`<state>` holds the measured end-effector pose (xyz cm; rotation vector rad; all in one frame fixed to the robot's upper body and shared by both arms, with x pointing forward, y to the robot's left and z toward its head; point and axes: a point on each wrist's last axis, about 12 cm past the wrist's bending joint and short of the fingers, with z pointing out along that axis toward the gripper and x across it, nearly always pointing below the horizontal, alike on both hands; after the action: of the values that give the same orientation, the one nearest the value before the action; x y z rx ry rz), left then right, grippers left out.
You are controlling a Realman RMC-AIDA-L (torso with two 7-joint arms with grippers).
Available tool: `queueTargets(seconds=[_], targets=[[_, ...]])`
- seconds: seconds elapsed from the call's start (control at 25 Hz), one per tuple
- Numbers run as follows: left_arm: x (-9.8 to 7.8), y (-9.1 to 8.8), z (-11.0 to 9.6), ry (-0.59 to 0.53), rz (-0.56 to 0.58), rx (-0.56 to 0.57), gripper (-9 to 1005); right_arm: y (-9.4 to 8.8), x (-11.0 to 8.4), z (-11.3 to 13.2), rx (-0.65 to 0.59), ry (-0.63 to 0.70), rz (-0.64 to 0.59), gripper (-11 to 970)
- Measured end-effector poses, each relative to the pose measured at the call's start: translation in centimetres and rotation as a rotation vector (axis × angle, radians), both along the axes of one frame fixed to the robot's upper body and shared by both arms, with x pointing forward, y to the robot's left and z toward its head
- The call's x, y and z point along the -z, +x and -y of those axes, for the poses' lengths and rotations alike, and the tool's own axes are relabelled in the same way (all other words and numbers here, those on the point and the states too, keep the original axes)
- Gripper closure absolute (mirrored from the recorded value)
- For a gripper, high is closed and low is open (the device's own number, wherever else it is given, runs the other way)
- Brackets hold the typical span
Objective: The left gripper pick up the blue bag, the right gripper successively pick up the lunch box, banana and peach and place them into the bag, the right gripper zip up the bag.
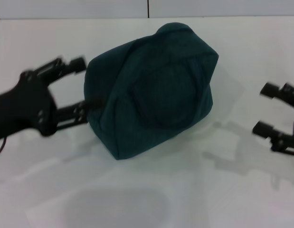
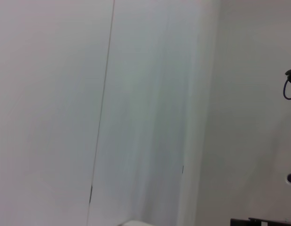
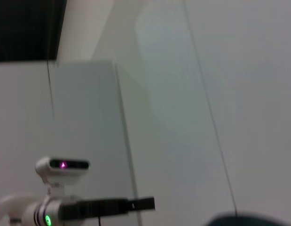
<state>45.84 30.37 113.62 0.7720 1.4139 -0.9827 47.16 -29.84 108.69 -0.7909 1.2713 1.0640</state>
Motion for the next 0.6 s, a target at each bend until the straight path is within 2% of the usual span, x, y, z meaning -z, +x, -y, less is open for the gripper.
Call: queueTargets(seconds=[0.2,0.36,0.44,0.6], targets=[[4.9,-2.5,-0.7,0.060,-0.010,-0.003,135,-0.8,2.5,-0.9,0.015,-0.120,-0.040,87],[7.7,-3.3,-0.2,0.137,-0.016,0.006,135,-1.3,4.3,-1.3,0.040,-0.197,-0.083,87],[8.9,-3.5,0.1,0.160,-0.031,-0.002,135,-1.5,5.1,-1.4,0.046,-0.227,-0.099,87],[10.1,-3.7,0.4,0.194,-0.074,0.013,135,-2.0,6.1,-1.7,0.029,-0.276,-0.126,87]])
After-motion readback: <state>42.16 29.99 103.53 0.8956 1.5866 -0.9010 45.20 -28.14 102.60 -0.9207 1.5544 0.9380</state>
